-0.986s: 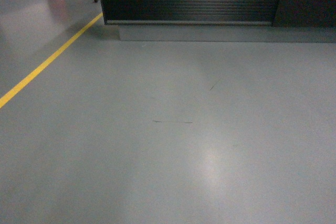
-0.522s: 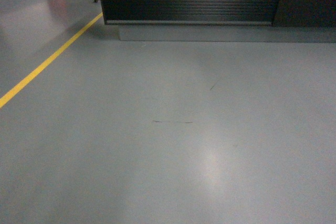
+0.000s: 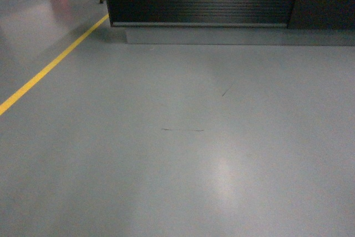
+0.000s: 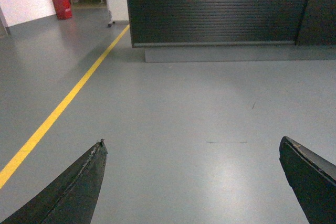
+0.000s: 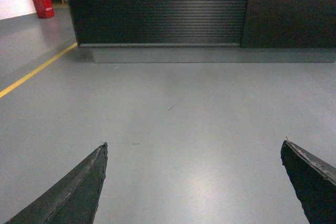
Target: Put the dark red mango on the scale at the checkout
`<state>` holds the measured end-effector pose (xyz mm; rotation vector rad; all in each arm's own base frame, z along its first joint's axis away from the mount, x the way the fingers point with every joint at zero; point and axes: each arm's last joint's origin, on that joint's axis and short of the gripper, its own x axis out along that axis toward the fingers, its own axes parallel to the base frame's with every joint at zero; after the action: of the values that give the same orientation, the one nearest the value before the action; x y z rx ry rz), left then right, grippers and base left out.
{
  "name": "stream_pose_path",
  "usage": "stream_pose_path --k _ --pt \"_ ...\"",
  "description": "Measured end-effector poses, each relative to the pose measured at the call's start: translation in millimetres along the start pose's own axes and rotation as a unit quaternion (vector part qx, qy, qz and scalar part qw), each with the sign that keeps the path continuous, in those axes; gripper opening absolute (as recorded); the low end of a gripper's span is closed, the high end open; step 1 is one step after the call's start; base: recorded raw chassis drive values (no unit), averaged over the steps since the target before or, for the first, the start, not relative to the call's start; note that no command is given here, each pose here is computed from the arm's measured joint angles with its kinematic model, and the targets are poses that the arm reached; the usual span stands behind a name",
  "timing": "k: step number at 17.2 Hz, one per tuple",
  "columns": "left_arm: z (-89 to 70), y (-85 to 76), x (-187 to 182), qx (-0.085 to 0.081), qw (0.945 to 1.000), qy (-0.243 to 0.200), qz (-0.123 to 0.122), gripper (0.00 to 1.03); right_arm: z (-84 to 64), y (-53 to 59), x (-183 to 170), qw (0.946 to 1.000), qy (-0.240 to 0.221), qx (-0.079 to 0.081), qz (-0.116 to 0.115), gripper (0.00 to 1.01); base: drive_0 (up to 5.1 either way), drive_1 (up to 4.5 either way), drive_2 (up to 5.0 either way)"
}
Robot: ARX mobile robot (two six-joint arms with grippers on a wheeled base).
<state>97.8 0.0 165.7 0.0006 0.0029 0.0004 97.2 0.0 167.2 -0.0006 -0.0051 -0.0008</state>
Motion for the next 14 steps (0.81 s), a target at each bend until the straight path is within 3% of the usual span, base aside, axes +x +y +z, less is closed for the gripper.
stream_pose_path --k 3,14 --pt "-0.1 0.0 0.0 0.0 1.0 0.0 0.0 0.98 -0.1 0.0 0.0 1.0 0.001 0.0 0.0 0.98 0.0 0.0 0.0" --pt "-0.1 0.0 0.0 0.0 1.0 0.0 0.0 0.98 0.1 0.0 0.0 1.0 0.0 0.0 0.0 0.98 -0.1 4.21 -4.3"
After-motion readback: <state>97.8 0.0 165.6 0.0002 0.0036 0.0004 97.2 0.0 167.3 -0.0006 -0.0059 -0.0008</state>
